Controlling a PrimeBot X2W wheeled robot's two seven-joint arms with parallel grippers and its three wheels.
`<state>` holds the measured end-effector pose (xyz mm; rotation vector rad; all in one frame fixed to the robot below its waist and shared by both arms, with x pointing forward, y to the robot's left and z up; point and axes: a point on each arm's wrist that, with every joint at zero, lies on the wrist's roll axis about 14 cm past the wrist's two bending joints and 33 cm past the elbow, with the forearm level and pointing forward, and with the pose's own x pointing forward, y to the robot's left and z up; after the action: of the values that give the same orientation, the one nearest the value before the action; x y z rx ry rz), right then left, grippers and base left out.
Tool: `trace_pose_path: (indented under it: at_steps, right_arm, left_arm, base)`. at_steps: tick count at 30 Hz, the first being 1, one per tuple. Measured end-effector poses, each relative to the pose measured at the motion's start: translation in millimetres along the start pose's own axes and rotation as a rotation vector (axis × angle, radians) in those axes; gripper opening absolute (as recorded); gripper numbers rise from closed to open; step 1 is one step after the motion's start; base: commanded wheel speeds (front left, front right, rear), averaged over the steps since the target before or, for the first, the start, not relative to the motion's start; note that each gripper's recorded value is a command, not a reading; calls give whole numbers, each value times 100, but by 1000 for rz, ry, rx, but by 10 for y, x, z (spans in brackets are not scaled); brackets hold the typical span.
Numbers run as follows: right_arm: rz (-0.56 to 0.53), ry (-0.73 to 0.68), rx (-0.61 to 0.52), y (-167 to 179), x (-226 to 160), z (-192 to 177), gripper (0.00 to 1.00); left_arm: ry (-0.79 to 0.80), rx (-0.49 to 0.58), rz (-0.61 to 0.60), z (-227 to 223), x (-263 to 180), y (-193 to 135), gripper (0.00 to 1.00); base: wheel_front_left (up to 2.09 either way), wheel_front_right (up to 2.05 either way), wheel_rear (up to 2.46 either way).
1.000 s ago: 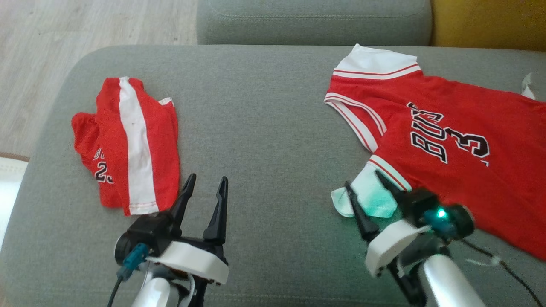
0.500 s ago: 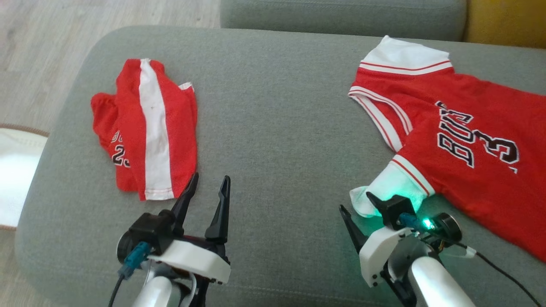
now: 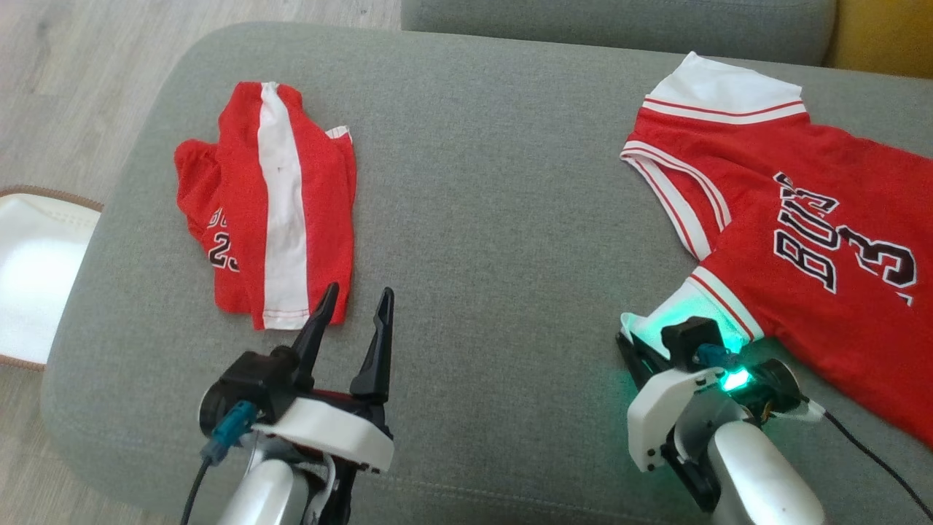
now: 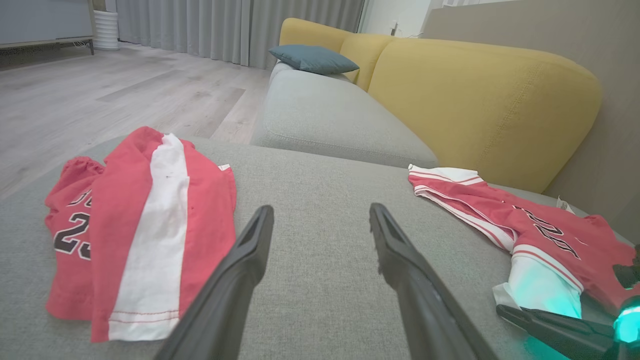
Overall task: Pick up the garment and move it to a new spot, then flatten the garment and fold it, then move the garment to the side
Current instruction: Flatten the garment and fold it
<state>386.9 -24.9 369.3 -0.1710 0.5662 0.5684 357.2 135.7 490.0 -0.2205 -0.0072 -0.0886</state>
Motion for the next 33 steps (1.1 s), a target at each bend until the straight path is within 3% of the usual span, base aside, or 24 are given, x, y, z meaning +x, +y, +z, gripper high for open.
trace_pose_path:
  at_steps: [4, 16, 22, 23, 24, 33]
  right_arm:
    - [0, -61, 30, -9, -6, 125, 0]
    - [74, -454, 2, 187, -131, 1166, 0]
    - [204, -432, -76, 643, -142, 1083, 0]
    - [220, -401, -92, 704, -130, 1001, 72]
    - [231, -372, -105, 746, -121, 918, 100]
    - [174, -366, -84, 559, -218, 815, 100]
  left_arm:
    - [-12, 4, -3, 41, 15, -2, 100]
    - [-34, 7, -9, 111, -11, -31, 100]
    - [-41, 8, -10, 133, -20, -43, 100]
    - [-42, 7, -12, 135, -20, -50, 100]
    - [-42, 7, -14, 135, -20, -57, 100]
    - [-21, -4, -53, 54, -40, -198, 100]
  base:
    - [0, 0, 0]
    - [0, 0, 0]
    - [0, 0, 0]
    - [0, 0, 0]
    - [0, 0, 0]
    - [0, 0, 0]
